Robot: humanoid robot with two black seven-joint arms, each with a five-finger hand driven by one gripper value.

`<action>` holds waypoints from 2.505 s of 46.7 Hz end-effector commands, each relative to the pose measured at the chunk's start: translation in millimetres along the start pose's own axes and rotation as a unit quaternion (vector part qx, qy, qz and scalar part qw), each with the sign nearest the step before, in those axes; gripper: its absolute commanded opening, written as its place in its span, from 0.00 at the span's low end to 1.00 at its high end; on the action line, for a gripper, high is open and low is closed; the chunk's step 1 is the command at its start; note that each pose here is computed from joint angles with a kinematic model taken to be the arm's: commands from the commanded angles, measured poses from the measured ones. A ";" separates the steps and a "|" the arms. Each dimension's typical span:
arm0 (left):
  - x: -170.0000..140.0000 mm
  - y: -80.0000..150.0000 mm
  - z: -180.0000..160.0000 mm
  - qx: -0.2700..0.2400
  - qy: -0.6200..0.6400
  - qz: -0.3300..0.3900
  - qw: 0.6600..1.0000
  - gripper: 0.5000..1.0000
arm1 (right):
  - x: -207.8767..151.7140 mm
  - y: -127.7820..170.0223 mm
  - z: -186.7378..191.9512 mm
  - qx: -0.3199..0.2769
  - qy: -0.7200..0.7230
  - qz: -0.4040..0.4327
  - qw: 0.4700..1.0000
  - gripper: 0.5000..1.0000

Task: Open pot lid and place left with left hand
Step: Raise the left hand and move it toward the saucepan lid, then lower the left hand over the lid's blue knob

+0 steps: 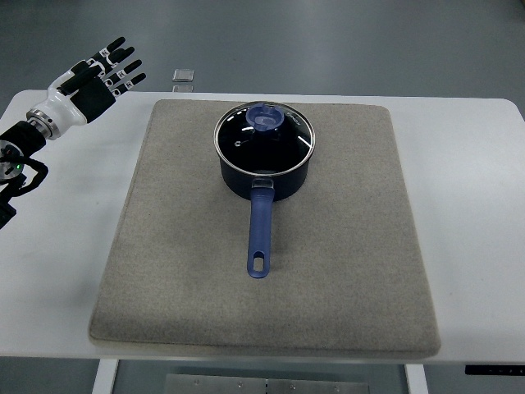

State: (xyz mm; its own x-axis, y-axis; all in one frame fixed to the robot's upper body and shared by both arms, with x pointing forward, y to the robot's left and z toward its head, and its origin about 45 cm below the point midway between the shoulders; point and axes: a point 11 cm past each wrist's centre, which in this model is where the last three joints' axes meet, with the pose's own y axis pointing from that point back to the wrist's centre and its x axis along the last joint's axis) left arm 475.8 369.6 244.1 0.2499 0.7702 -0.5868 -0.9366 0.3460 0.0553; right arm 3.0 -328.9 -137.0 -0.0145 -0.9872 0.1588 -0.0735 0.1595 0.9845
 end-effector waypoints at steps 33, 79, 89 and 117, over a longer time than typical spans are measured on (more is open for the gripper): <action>-16.6 -11.6 14.9 0.044 -0.105 -0.015 0.993 0.98 | 0.0 0.0 -0.1 0.000 0.000 0.000 1.000 0.83; -143.2 -30.5 48.1 0.083 -0.630 -0.223 0.740 0.98 | 0.0 0.0 0.0 0.000 0.000 0.000 1.000 0.83; -175.3 -37.5 46.5 0.088 -0.705 -0.250 0.657 0.98 | 0.0 0.0 -0.1 0.000 0.000 0.000 1.000 0.83; -215.7 -60.3 -40.8 0.119 -0.808 -0.314 0.485 0.96 | 0.0 0.0 0.0 0.000 0.000 0.000 1.000 0.83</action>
State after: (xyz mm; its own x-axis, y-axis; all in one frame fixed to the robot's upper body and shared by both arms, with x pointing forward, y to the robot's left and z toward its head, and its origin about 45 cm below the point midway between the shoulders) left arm 467.5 170.4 336.9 0.5304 -0.1543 0.8336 -0.5472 0.6888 0.4756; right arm 3.2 -328.9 -137.0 -0.0149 -0.9872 0.1588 -0.0738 0.1595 0.9844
